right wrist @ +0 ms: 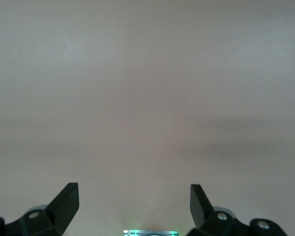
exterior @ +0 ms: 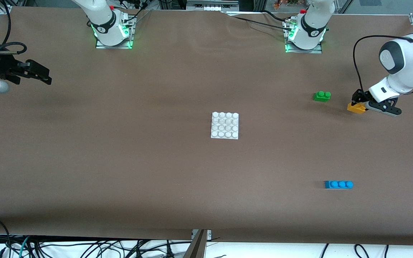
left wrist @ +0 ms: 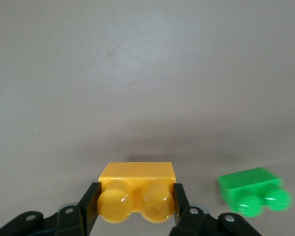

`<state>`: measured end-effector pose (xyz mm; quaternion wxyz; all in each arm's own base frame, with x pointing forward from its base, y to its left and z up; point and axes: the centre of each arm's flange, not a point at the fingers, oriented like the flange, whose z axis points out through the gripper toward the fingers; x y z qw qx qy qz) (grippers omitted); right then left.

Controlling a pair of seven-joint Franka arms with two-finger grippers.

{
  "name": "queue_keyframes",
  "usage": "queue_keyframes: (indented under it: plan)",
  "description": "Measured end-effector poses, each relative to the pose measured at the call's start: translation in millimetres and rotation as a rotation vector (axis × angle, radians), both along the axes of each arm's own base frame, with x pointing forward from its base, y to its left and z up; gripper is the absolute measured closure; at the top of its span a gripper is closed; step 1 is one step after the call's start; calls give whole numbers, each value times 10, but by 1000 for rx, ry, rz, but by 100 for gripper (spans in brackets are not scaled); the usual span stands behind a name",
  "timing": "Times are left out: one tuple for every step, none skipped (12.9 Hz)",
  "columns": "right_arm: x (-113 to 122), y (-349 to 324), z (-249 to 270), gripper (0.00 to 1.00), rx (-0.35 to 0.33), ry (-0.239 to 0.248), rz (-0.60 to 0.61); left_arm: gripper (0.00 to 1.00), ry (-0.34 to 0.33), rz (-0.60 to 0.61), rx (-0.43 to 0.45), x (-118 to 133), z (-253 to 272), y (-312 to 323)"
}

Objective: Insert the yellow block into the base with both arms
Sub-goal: 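Lift the yellow block with the left gripper over the base plate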

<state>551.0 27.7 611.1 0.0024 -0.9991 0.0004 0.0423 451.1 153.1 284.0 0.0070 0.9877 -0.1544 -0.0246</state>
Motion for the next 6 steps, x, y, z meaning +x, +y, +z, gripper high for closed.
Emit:
queue_keyframes:
  plan:
    - [0,0,0,0,0,0,0,37,15,-1,5,85,214,-140]
    - [0,0,0,0,0,0,0,37,41,-1,8,191,455,-282]
    - [1,2,0,0,0,0,0,37,64,3,14,342,741,-472]
    - [1,5,0,0,0,-1,1,37,74,14,23,513,1027,-739]
    - [3,8,1,0,0,-2,1,37,74,29,35,657,1282,-1065]
    - [5,13,3,0,0,-4,2,37,76,44,44,748,1477,-1401]
